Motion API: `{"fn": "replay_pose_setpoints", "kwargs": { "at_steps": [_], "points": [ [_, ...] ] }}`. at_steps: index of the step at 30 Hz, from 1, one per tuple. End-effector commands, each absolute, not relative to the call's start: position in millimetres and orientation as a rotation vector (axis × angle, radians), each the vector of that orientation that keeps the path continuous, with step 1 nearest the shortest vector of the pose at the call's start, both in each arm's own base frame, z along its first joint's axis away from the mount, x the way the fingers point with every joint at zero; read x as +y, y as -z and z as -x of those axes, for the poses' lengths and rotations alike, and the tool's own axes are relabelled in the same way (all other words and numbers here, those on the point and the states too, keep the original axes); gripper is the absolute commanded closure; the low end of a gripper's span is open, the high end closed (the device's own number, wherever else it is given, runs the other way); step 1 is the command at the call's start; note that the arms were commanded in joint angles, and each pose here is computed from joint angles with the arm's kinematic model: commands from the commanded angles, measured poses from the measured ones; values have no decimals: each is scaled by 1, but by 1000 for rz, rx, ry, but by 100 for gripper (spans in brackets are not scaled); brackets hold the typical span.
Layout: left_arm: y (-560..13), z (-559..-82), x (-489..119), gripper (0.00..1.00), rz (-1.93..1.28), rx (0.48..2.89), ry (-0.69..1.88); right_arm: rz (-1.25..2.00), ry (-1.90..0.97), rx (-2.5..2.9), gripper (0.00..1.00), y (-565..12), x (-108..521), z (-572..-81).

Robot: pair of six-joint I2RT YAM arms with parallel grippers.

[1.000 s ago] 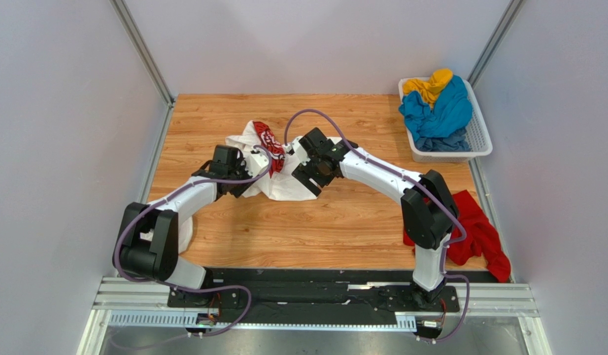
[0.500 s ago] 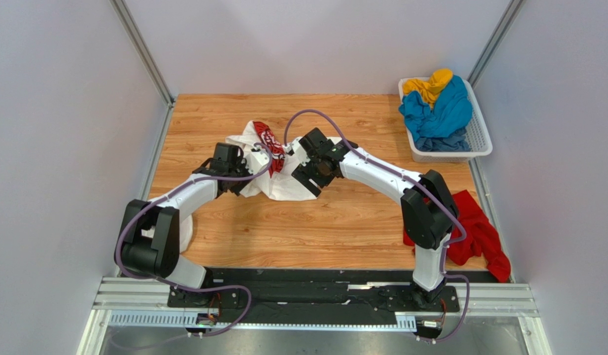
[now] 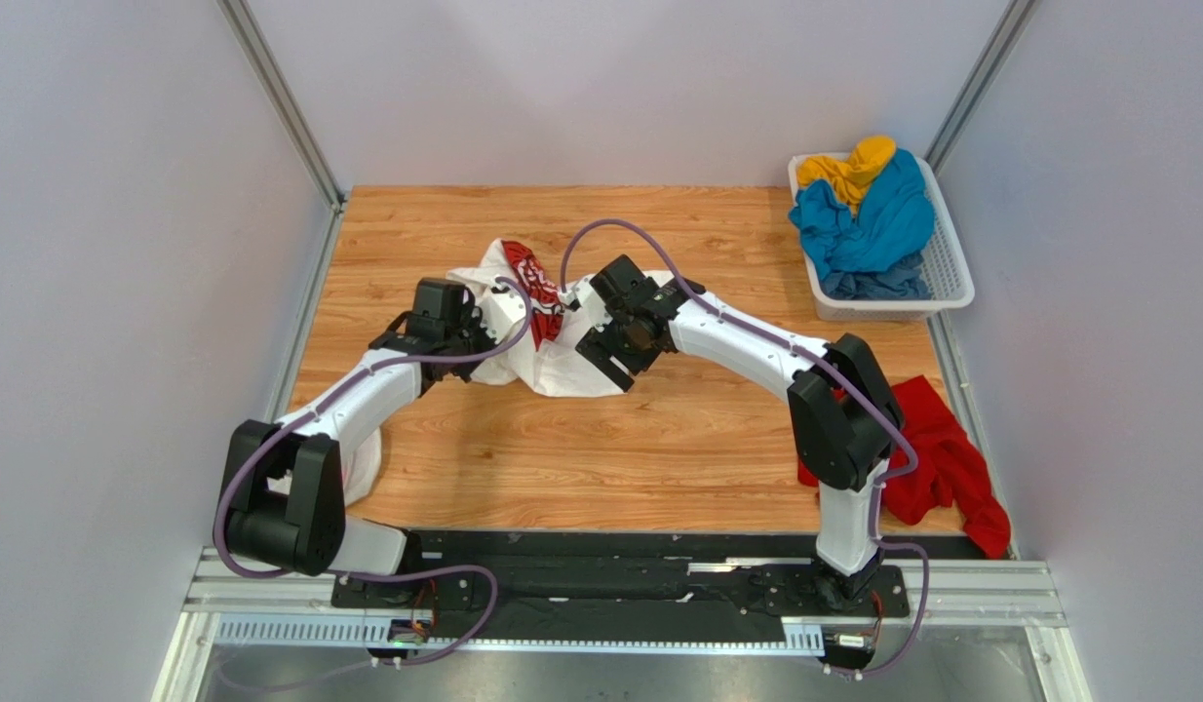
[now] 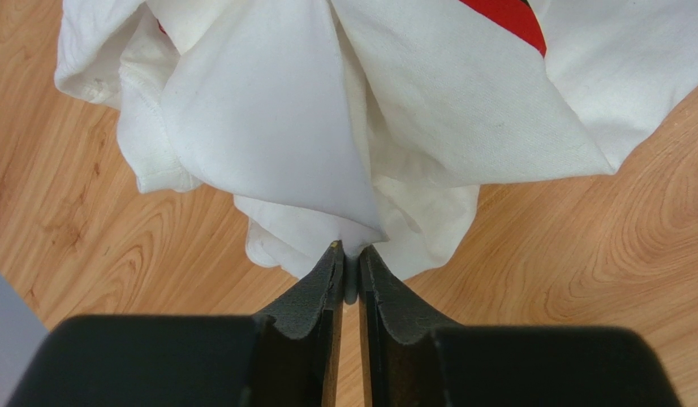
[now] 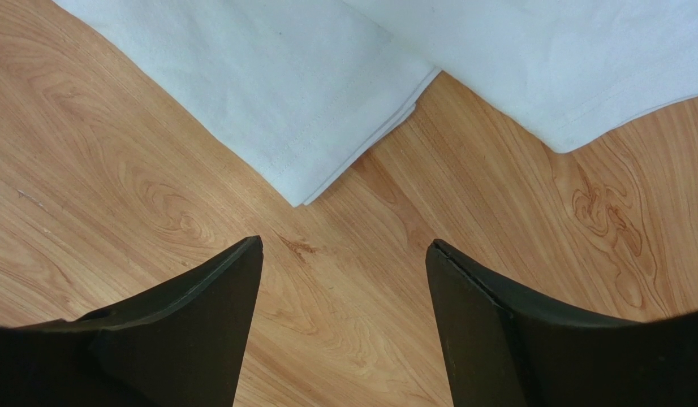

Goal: Fold and stack the t-shirts

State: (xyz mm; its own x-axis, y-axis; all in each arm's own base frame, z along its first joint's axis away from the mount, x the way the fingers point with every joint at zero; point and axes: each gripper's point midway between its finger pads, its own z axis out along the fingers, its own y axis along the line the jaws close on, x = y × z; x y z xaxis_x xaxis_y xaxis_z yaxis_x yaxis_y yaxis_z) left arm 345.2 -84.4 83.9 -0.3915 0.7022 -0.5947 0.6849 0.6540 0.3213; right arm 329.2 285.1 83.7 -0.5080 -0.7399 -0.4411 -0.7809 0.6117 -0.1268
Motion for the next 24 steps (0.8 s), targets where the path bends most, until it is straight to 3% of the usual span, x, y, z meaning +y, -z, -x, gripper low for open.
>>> {"fn": "replay_pose_setpoints", "kwargs": {
  "at_steps": [1,9,17,21,24],
  "points": [
    [-102,-355,-89,78,-1051,2102,-21,1191,-137,2377,25,-85,291,-329],
    [-94,-359,-89,72,-1058,2114,-27,1193,-129,2379,26,-85,289,-329],
    [-98,-358,-89,100,-1050,2108,-27,1199,-125,2386,26,-81,288,-328],
    [-107,-356,-90,99,-1034,2093,-20,1203,-125,2396,27,-77,287,-327],
    [-112,-355,-91,91,-1029,2083,-15,1204,-125,2397,27,-76,287,-326]
  ]
}}
